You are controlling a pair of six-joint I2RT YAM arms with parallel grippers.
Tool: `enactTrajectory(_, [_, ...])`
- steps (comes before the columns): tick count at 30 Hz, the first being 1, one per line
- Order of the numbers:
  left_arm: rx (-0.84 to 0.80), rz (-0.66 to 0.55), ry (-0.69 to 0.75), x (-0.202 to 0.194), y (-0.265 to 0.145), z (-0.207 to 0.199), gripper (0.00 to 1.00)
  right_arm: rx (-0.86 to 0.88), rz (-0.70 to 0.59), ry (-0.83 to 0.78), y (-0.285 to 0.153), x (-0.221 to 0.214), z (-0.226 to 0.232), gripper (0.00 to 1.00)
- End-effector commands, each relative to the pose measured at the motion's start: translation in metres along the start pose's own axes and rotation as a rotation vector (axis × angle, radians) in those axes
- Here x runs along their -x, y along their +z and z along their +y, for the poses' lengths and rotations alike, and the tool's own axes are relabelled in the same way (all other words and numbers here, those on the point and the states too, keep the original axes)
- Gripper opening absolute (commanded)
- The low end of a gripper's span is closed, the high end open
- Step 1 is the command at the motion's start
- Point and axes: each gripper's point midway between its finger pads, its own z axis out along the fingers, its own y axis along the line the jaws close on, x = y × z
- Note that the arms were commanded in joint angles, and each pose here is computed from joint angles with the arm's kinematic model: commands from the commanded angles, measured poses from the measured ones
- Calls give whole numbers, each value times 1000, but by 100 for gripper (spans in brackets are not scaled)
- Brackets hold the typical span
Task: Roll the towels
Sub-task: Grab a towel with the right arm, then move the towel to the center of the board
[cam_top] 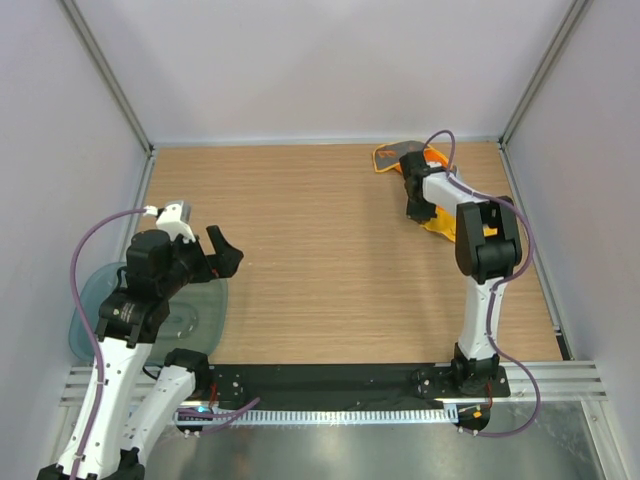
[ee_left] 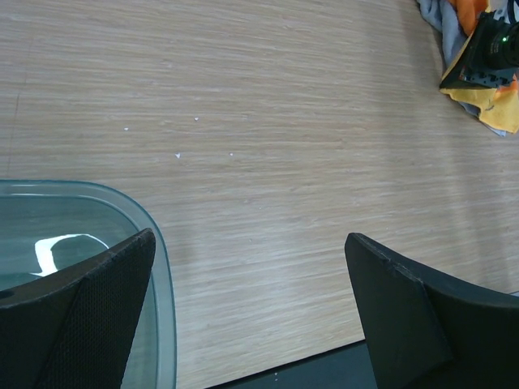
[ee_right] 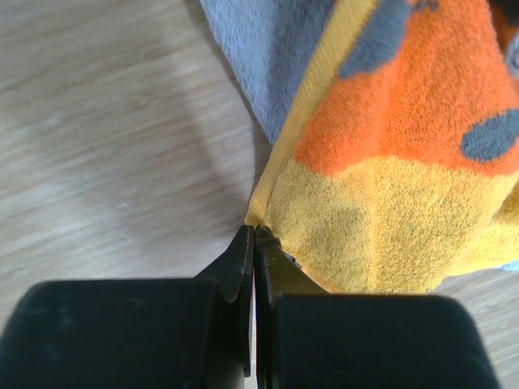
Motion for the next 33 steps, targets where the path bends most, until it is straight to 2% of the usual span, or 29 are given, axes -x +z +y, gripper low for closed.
enactTrajectory(1, [-21, -26, 13, 6, 0, -3, 100, 48, -35, -23, -33, 6, -2, 1])
enactTrajectory(4, [-9, -29, 11, 6, 0, -1, 100, 117, -87, -90, -74, 4, 14, 1])
enactTrajectory(5, [0, -26, 8, 5, 1, 1, 100, 148, -139, -101, -100, 10, 17, 1])
enactTrajectory(8, [21, -6, 2, 3, 7, 5, 100, 218, -173, -159, -142, -13, 32, 1])
enactTrajectory(9, [32, -2, -2, 3, 8, 7, 100, 261, -217, -148, -172, -14, 27, 1])
enactTrajectory(10, [74, -4, -8, 4, 11, 14, 100, 331, -238, -159, -200, -32, 33, 1])
enactTrajectory(11, [101, -11, -11, 6, 11, 18, 100, 356, -209, -185, -199, -48, 42, 1])
enactTrajectory(12, [127, -13, -21, 6, 12, 23, 100, 422, -247, -177, -228, -56, 40, 1])
enactTrajectory(13, [136, -21, -34, 7, 13, 24, 100, 455, -214, -196, -230, -79, 41, 1])
enactTrajectory(14, [137, -20, -39, 7, 14, 23, 100, 558, -180, -226, -249, -106, 56, 1])
enactTrajectory(17, [79, 0, -72, 3, 25, 14, 100, 663, -111, -263, -270, -166, 55, 1])
enactTrajectory(18, [44, 3, -92, 4, 30, 7, 100, 667, -82, -276, -270, -182, 51, 1])
enactTrajectory(21, [-89, 125, -158, -10, 46, -19, 100, 697, 10, -294, -271, -236, 46, 1])
enactTrajectory(24, [-88, 210, -202, -17, 70, -20, 100, 698, 66, -305, -267, -274, 41, 1])
enactTrajectory(28, [-63, 263, -186, -18, 101, -26, 100, 653, 84, -328, -259, -296, 36, 1])
enactTrajectory(29, [-13, 272, -172, -17, 115, -23, 100, 641, 82, -339, -257, -298, 35, 1])
enactTrajectory(31, [-11, 284, -125, -16, 128, -42, 100, 617, 73, -363, -255, -300, 33, 1])
enactTrajectory(33, [61, 340, -106, -32, 155, -39, 100, 597, 71, -378, -251, -301, 32, 1])
